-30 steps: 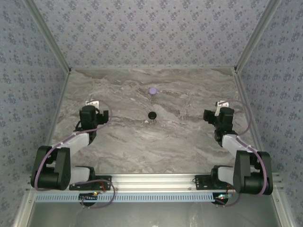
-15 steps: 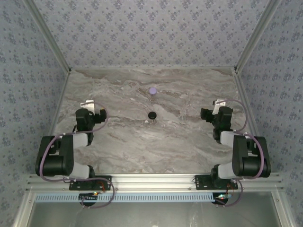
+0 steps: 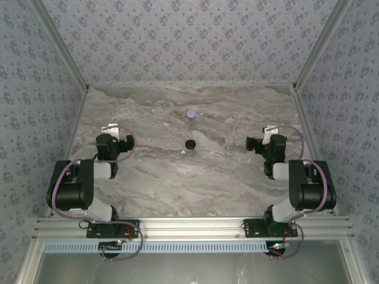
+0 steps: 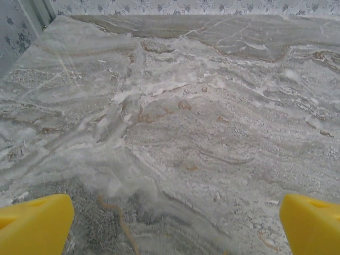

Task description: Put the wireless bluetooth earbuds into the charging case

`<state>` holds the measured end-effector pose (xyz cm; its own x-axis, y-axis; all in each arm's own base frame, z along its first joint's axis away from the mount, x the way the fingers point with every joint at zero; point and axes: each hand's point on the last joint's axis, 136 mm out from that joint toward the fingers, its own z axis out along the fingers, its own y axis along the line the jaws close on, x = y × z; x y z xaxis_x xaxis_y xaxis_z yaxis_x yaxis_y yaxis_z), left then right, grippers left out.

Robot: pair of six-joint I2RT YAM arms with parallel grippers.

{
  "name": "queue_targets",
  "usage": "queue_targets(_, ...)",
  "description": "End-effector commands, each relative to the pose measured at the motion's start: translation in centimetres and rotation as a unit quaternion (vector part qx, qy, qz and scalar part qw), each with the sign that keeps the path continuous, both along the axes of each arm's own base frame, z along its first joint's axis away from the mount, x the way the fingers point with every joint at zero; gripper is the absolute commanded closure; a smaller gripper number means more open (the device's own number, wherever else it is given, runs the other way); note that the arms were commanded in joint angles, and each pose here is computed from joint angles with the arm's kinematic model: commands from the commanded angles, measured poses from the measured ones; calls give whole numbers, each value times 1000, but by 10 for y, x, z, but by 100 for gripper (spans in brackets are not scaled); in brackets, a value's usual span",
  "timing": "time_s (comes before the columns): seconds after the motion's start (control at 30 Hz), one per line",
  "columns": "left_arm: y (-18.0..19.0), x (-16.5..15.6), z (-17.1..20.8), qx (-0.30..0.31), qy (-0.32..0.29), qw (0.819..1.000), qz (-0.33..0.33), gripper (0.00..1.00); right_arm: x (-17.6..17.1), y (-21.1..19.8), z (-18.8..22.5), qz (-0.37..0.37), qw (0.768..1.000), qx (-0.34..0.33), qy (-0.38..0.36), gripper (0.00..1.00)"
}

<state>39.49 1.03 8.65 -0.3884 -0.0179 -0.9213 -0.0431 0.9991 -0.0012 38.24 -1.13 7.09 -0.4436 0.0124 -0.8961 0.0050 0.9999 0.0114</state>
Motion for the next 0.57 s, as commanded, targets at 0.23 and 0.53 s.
queue_targets(0.23, 3, 4, 3, -2, 0, 1000, 9, 1, 7, -2, 10, -3, 1000, -12, -18, 0)
queue_targets(0.53, 3, 3, 3, -3, 1, 1000, 9, 1, 7, -2, 9, -3, 1000, -12, -17, 0)
